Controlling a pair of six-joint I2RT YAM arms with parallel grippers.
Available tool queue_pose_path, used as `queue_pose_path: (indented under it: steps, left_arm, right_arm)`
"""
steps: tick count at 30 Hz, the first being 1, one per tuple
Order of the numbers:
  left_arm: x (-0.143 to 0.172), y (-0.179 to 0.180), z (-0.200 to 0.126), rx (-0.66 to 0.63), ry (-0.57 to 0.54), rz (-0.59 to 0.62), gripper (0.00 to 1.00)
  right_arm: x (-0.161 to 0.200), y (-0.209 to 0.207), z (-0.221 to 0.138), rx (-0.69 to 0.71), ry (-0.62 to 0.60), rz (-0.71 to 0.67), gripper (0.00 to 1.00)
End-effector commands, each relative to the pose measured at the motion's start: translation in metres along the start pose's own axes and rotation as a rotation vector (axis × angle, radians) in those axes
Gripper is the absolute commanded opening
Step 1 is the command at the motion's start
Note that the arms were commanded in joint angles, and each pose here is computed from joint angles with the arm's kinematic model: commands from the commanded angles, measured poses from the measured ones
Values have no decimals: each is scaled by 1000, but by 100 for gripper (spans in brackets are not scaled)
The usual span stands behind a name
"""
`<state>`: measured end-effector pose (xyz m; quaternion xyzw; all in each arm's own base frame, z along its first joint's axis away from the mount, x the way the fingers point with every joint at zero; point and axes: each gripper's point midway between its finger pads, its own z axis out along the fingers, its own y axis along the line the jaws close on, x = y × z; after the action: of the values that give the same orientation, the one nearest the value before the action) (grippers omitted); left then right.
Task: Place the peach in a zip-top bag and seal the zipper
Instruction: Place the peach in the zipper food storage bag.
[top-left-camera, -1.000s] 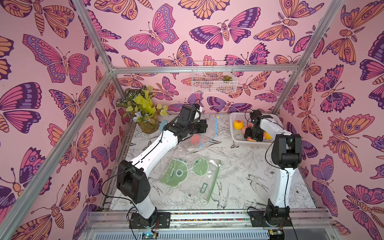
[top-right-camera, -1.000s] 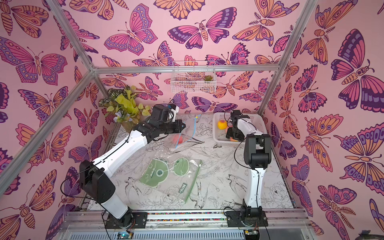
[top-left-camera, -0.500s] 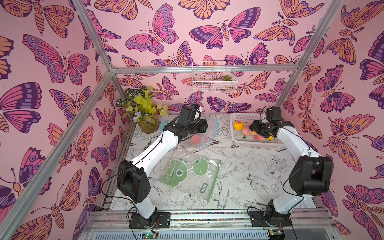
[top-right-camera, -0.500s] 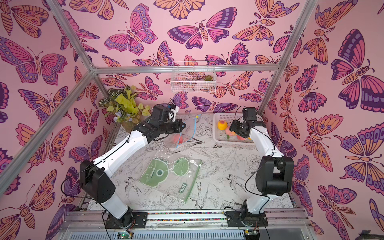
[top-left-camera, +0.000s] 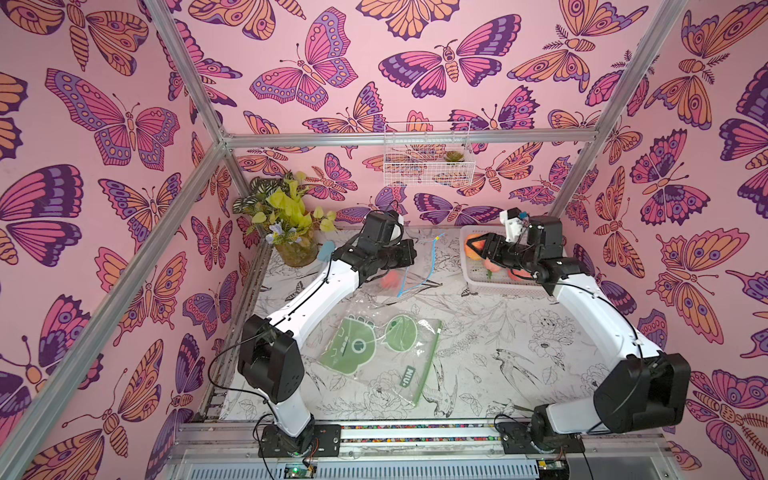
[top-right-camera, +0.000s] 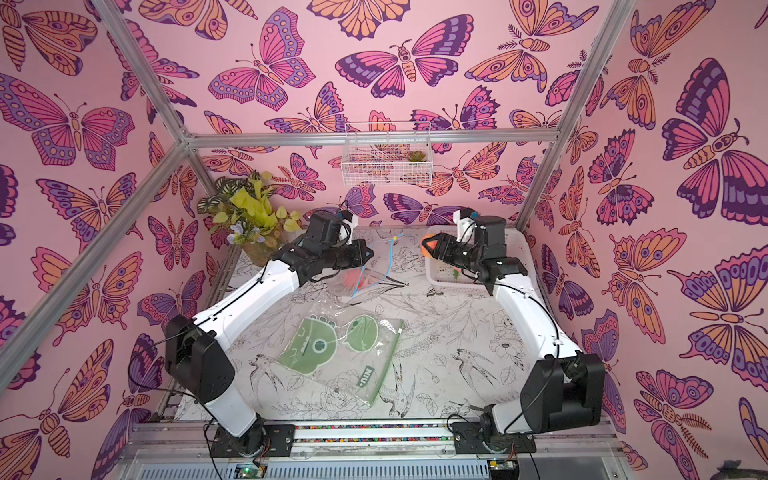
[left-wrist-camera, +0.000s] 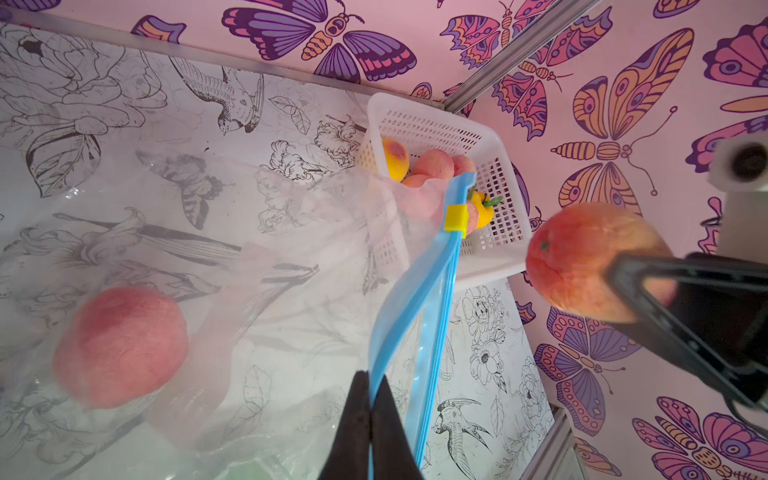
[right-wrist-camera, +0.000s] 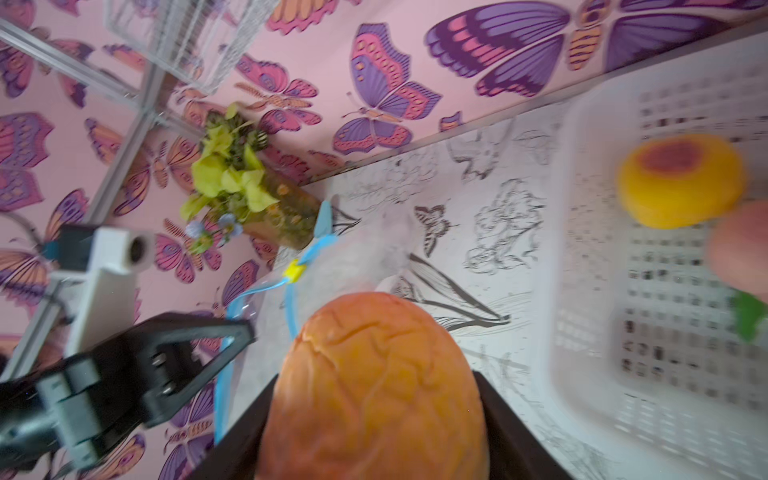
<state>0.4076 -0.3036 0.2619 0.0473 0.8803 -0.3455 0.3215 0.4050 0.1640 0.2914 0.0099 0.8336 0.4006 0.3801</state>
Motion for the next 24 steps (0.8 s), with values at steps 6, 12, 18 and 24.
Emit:
queue_pose_path:
  steps: [6,12,18,24]
  left_arm:
    - [-1,-1,9,7,-5,-14,0]
    - [-4,-8,7,30,-6,-6,0]
    - [-6,-19,3,74,-3,3,0]
    - [-10,-27,-5,100,-20,25,0]
  right_arm:
    - [25,76,22,-205,72,-88,65]
    - [41,86,45,-230,114,-75,64]
    - [49,73,66,-180,137,-41,64]
    - [60,36,79,2,163,-24,64]
